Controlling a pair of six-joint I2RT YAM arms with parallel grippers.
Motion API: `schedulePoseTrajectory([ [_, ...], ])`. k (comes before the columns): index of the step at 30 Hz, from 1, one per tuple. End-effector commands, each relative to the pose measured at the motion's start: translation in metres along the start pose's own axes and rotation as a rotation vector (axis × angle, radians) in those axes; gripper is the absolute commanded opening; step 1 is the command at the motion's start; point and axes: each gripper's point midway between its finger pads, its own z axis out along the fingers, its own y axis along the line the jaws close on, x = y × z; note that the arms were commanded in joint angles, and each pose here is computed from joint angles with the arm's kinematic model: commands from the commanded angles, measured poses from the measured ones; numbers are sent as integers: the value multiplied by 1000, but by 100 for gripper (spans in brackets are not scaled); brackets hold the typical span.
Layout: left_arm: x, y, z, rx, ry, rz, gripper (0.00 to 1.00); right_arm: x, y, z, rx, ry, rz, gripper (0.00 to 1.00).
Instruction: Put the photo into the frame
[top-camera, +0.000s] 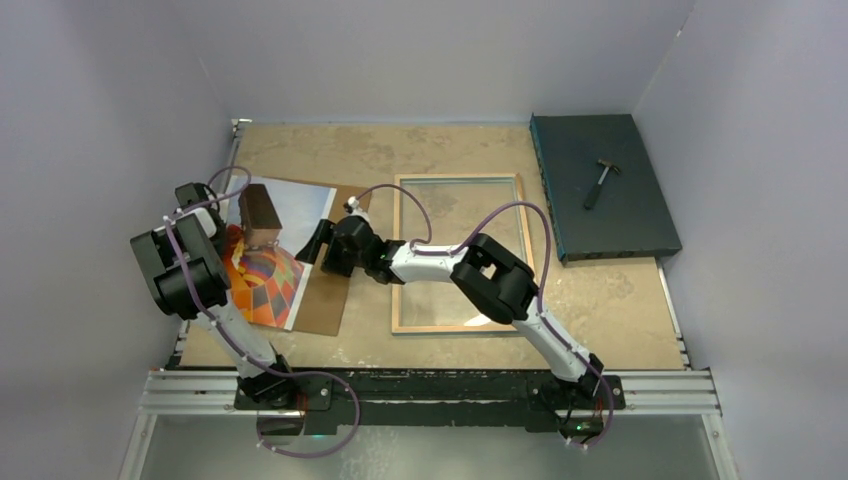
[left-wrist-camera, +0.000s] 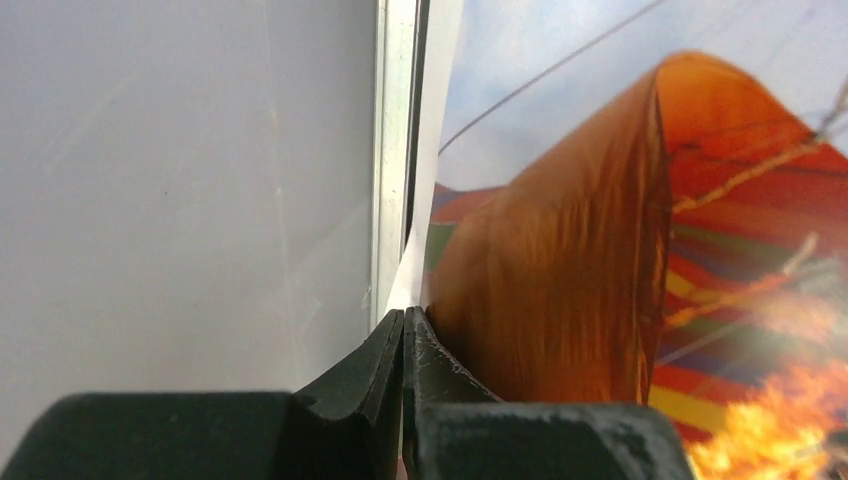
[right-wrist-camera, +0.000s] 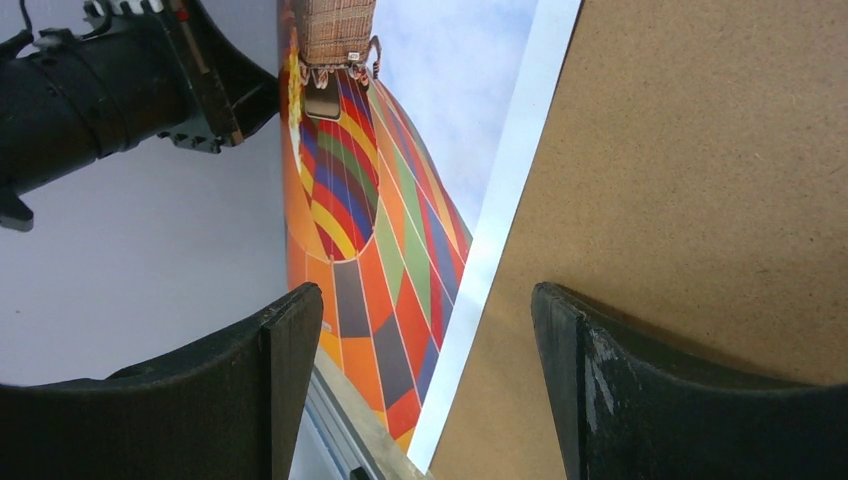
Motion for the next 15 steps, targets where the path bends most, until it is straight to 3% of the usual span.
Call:
schedulePoseTrajectory([
  [1, 28, -60, -19, 262, 63, 8, 0, 10, -26, -8, 113, 18, 30, 80],
  [15, 47, -79, -26, 272, 80, 51, 0, 15, -34, 13, 135, 36, 83, 80],
])
